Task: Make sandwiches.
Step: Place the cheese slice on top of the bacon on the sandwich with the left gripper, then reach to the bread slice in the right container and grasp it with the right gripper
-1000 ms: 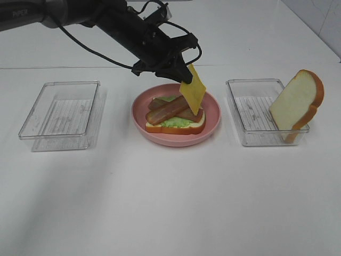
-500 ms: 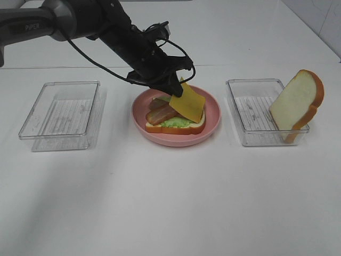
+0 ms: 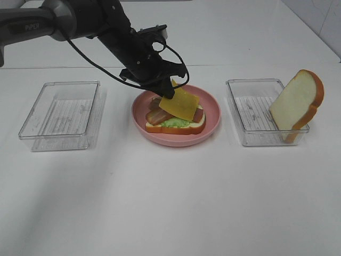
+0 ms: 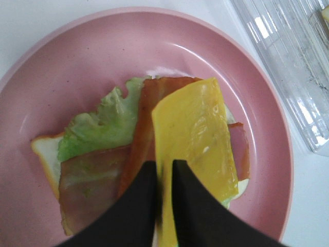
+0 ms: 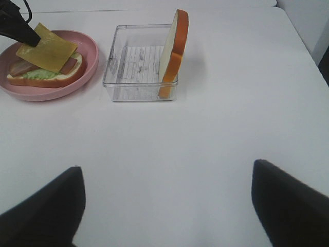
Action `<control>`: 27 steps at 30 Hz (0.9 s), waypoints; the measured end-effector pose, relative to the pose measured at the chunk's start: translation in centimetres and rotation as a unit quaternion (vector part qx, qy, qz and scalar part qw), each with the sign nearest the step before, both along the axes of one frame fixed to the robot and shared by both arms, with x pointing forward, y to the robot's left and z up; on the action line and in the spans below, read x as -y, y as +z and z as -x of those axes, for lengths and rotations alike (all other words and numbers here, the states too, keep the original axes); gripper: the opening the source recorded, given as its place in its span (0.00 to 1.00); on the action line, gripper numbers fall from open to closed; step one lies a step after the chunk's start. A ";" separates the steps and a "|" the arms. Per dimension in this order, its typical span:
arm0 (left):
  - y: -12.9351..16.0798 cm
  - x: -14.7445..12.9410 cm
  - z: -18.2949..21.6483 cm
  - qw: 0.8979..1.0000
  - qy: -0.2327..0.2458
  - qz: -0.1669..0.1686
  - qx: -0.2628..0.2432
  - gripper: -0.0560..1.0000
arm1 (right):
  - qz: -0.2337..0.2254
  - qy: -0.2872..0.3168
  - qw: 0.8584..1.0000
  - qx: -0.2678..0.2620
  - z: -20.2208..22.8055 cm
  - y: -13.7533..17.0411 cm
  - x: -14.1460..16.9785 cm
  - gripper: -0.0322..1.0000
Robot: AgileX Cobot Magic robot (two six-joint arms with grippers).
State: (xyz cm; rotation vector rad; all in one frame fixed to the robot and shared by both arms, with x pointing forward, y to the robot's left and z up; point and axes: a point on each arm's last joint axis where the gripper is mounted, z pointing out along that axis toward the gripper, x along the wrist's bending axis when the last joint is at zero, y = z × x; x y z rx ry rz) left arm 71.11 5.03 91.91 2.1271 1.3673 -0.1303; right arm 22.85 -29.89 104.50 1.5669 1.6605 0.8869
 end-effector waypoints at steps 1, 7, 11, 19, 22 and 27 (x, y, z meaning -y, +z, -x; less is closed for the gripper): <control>0.0 0.0 0.0 1.000 -0.001 -0.002 0.001 0.23 | 0.000 0.000 1.000 0.000 0.0 0.0 0.0 0.84; 1.3 -0.4 0.0 1.000 0.006 -0.015 0.013 0.77 | 0.000 0.000 1.000 0.000 0.0 0.0 0.0 0.84; 4.4 -0.9 0.3 0.999 0.011 -0.030 0.036 0.97 | 0.000 0.000 1.000 0.000 0.0 0.0 0.0 0.84; 11.6 -3.0 2.5 0.996 -0.005 -0.069 0.060 0.99 | 0.000 0.000 1.000 0.000 0.0 0.0 0.0 0.84; 13.6 -5.9 2.9 0.993 0.019 -0.110 0.045 0.99 | 0.000 0.000 1.000 0.000 0.0 0.0 0.0 0.84; 15.1 -14.0 1.3 0.977 0.114 -0.173 0.047 0.99 | 0.000 0.000 1.000 0.000 0.0 0.0 0.0 0.84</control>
